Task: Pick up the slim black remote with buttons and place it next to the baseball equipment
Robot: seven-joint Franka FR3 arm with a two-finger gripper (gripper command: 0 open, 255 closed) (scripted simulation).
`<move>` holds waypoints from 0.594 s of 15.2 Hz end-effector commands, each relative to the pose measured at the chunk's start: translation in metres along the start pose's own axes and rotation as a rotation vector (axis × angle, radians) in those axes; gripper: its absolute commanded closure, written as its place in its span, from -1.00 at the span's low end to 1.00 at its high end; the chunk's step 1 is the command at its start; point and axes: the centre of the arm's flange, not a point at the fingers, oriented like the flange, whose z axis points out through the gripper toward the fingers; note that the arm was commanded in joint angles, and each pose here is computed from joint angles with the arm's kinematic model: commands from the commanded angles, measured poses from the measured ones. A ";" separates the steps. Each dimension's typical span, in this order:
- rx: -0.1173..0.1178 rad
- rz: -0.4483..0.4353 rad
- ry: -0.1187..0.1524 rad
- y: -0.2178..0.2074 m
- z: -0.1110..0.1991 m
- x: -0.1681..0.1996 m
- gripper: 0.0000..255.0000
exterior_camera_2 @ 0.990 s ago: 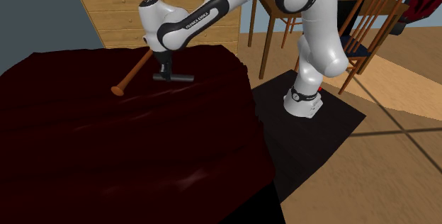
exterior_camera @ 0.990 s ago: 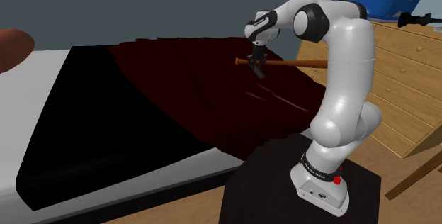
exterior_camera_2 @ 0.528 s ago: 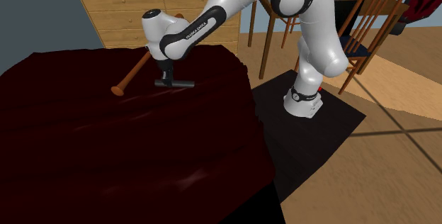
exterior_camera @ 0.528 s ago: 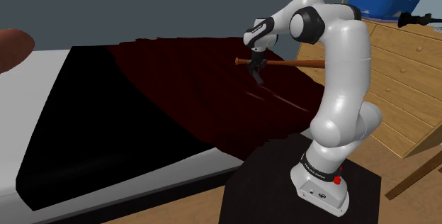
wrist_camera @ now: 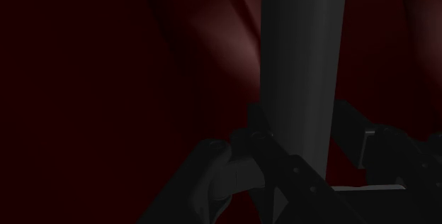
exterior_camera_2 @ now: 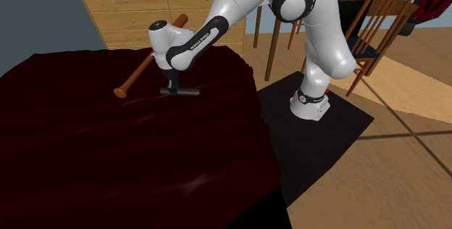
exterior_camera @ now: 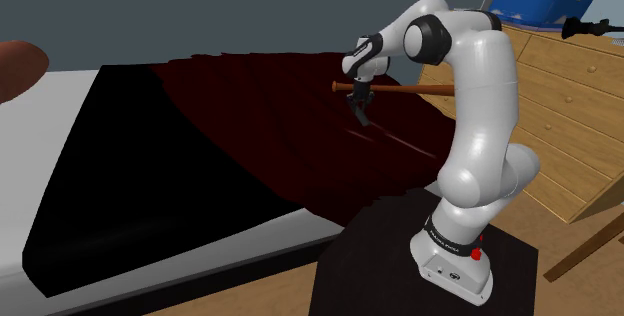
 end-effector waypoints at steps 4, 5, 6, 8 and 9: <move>0.000 0.000 0.001 0.000 0.003 0.000 1.00; 0.000 0.000 0.001 0.000 0.003 0.000 1.00; 0.000 0.000 0.001 0.000 0.003 0.000 1.00; 0.000 0.000 0.001 0.000 0.003 0.000 -1.00; 0.000 0.000 0.001 0.000 0.003 0.000 -1.00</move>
